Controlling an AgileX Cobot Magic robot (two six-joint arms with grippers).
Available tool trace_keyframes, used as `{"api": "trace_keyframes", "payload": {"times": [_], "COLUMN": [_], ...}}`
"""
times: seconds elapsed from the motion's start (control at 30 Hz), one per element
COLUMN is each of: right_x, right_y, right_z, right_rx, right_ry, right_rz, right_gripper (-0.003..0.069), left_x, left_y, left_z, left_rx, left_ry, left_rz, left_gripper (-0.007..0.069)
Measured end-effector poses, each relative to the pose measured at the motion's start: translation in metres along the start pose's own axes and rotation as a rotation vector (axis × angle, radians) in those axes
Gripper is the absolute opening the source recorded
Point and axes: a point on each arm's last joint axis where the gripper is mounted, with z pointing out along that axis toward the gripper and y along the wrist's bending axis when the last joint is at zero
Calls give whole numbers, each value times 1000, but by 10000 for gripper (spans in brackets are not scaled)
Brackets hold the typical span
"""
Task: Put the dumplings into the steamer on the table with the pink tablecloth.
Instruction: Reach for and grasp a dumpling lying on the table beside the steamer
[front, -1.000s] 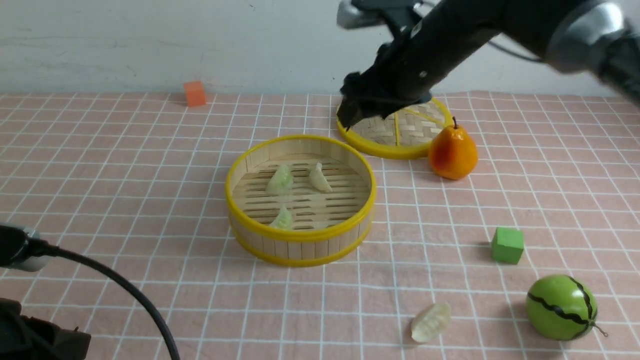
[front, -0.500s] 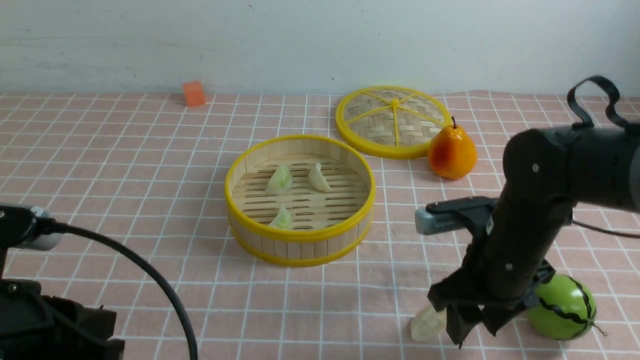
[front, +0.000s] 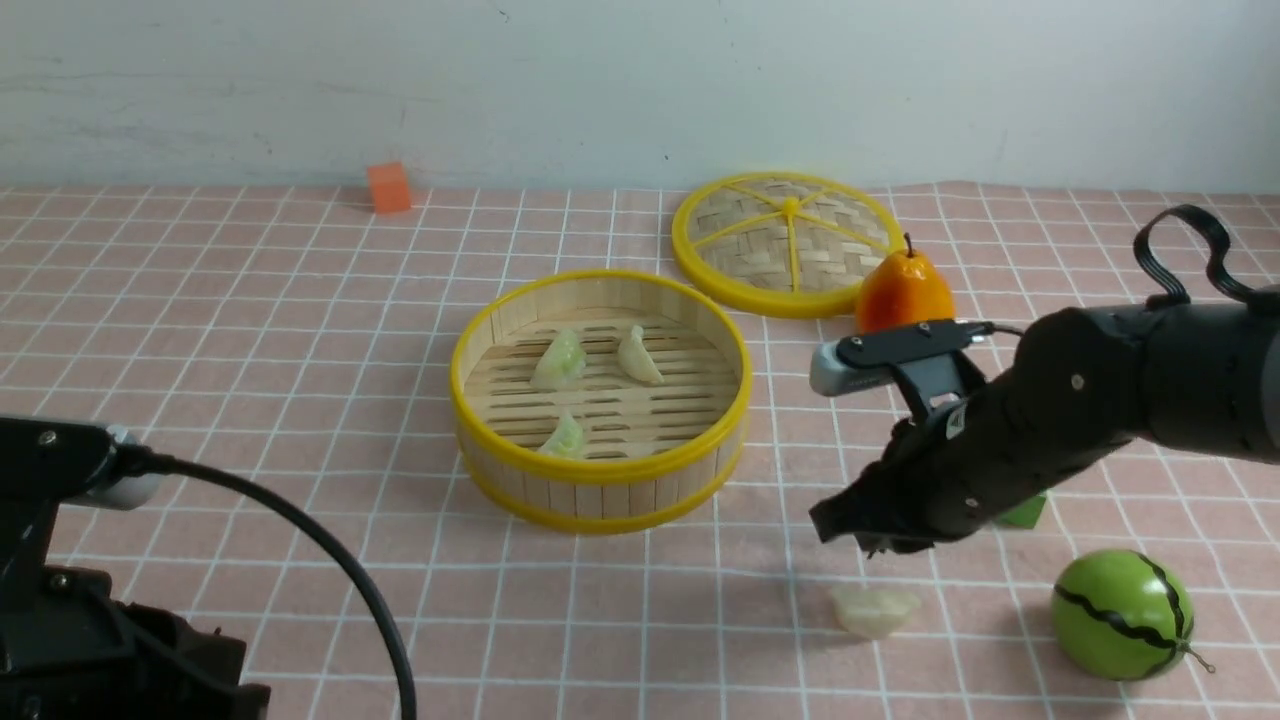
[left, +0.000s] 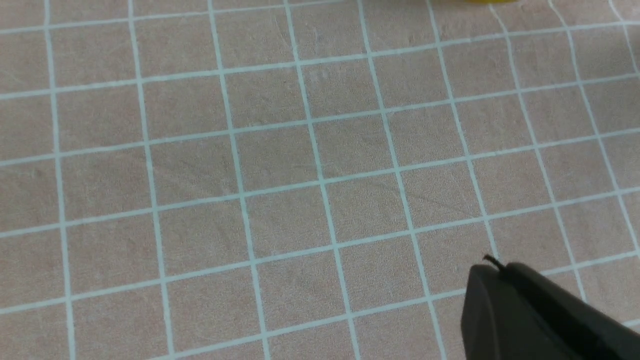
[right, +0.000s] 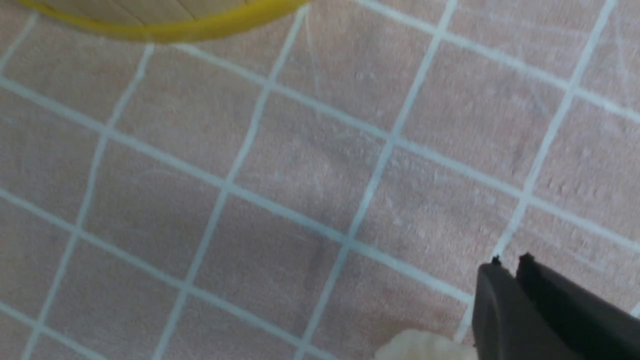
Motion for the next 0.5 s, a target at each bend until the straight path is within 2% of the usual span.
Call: {"api": "trace_keyframes", "payload": {"times": [0.1,0.17,0.33,0.4,0.47,0.5], "right_x": [-6,-8,3,4,5,5], "right_y": [3,5,6,7,7,8], "right_z": [-6,-13,-16,-13,-10,-6], "right_rx": [-11,-21,-35,-50,-59,-65], "right_ry": [14,55,173,192,198,200], "right_rz": [-2,-31,-129,-112,-82,-24], "right_gripper": [19,57,251,349,411,461], "left_x": [0,0,0,0,0,0], "left_y": [0,0,0,0,0,0], "left_z": [0,0,0,0,0,0], "left_rx": [0,0,0,0,0,0], "left_ry": [0,0,0,0,0,0], "left_rz": [0,0,0,0,0,0], "left_gripper": [-10,-6,-3,-3,-1,0]}}
